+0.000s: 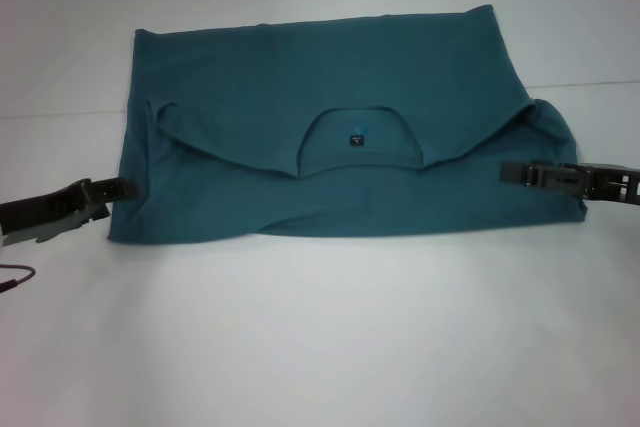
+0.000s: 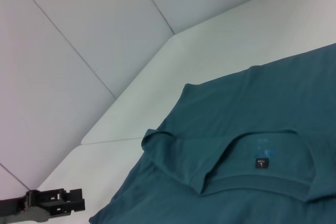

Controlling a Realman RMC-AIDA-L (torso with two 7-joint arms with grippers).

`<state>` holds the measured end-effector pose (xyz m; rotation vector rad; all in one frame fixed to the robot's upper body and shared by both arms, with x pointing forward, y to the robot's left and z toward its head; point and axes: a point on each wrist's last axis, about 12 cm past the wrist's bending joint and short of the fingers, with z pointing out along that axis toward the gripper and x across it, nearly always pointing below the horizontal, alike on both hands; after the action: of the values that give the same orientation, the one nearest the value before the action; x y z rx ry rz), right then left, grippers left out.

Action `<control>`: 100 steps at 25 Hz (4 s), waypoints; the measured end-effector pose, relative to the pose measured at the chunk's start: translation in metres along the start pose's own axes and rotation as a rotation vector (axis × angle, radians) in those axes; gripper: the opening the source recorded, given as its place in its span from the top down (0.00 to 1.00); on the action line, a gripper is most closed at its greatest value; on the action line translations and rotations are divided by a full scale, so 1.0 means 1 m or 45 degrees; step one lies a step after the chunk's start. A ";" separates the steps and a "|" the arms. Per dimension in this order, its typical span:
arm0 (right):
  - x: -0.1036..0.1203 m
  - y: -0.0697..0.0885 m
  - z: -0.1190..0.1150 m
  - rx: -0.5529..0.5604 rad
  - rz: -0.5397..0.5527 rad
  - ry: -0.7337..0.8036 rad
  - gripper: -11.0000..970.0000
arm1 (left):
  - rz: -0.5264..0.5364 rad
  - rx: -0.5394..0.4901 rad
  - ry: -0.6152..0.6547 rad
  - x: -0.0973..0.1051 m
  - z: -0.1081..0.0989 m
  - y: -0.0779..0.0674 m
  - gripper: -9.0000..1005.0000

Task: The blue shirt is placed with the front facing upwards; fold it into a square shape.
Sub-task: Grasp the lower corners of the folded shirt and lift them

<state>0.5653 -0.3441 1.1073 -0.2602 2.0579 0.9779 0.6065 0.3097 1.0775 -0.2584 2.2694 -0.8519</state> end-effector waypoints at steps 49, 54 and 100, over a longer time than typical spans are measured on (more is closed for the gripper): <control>-0.001 -0.002 -0.014 -0.017 0.043 -0.056 0.11 | 0.319 -0.092 0.100 0.008 0.034 -0.031 0.82; -0.001 -0.002 -0.015 -0.019 0.041 -0.052 0.11 | 0.274 -0.071 0.109 0.005 0.030 -0.030 0.97; -0.044 -0.032 0.039 0.676 0.048 0.397 0.12 | -0.061 0.144 0.094 -0.014 -0.007 -0.014 0.99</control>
<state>0.6322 -0.3440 1.1088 -0.0948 2.5280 0.3966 0.6118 0.3087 1.0978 -0.2338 2.2813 -1.0262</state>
